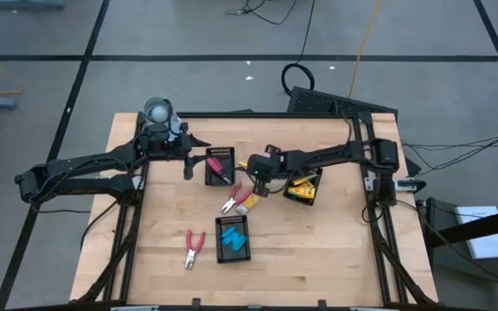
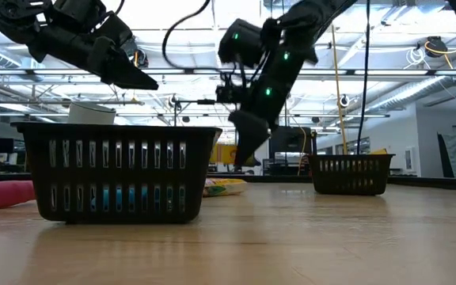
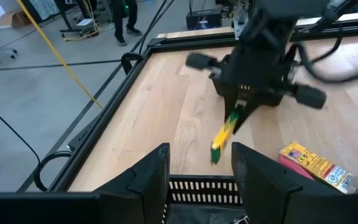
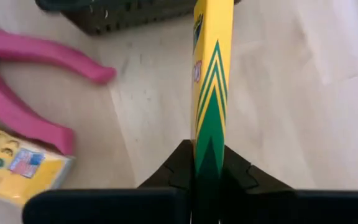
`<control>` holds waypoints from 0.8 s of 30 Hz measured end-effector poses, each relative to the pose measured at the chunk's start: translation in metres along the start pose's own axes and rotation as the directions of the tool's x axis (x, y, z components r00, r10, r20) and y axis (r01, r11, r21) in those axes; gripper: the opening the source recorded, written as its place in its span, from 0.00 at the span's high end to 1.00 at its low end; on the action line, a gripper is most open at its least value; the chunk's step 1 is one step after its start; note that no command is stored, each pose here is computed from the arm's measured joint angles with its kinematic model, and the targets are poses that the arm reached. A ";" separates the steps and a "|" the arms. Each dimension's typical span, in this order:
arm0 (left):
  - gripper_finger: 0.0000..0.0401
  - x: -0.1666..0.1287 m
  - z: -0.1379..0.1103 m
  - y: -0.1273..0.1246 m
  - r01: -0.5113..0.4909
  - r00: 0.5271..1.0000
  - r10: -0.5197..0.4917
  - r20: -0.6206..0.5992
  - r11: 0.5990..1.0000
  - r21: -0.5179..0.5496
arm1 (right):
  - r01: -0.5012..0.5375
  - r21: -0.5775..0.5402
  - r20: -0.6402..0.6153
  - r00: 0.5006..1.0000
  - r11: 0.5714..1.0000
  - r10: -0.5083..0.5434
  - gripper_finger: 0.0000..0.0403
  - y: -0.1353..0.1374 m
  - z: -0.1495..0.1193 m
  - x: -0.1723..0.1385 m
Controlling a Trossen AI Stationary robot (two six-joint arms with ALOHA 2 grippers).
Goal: Pick & Place School Supplies
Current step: Put the yellow crayon box into the right black basket
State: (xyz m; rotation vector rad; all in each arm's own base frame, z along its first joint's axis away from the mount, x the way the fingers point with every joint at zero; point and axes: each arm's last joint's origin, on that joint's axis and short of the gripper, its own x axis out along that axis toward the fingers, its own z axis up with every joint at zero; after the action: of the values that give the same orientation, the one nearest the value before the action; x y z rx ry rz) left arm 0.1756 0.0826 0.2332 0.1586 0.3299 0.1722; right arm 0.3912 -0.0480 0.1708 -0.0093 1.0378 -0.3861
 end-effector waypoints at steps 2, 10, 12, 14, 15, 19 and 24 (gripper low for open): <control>0.56 0.000 0.000 0.000 0.000 1.000 0.000 0.000 1.000 -0.003 | 0.021 0.001 0.006 1.000 1.000 -0.021 0.94 -0.003 0.002 -0.010; 0.56 0.000 0.000 0.000 0.000 1.000 0.000 0.000 1.000 -0.003 | 0.170 -0.030 -0.081 0.982 0.985 -0.171 0.94 -0.012 -0.009 -0.055; 0.56 0.000 0.000 0.000 0.000 1.000 0.000 0.000 1.000 -0.003 | 0.180 -0.021 -0.125 0.975 0.983 -0.181 0.94 -0.014 -0.015 -0.064; 0.56 0.000 0.000 0.000 0.000 1.000 0.000 0.000 1.000 -0.003 | 0.189 -0.010 -0.168 0.968 0.982 -0.188 0.94 -0.016 -0.024 -0.070; 0.56 0.000 0.000 0.000 0.000 1.000 0.000 0.000 1.000 -0.003 | 0.194 0.000 -0.181 0.965 0.981 -0.191 0.94 -0.017 -0.030 -0.072; 0.56 0.000 0.000 0.000 0.000 1.000 0.000 -0.001 1.000 -0.003 | 0.232 0.043 -0.215 0.952 0.972 -0.218 0.94 -0.019 -0.058 -0.079; 0.56 0.000 0.000 0.000 0.000 1.000 0.000 0.000 1.000 -0.003 | 0.239 0.122 -0.217 0.953 0.963 -0.209 0.94 -0.014 -0.089 -0.093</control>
State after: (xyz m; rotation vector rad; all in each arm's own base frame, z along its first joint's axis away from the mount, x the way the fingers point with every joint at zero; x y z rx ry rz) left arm 0.1756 0.0826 0.2332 0.1560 0.3300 0.1726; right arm 0.2704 -0.0164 0.2052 0.0453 1.2114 -0.6822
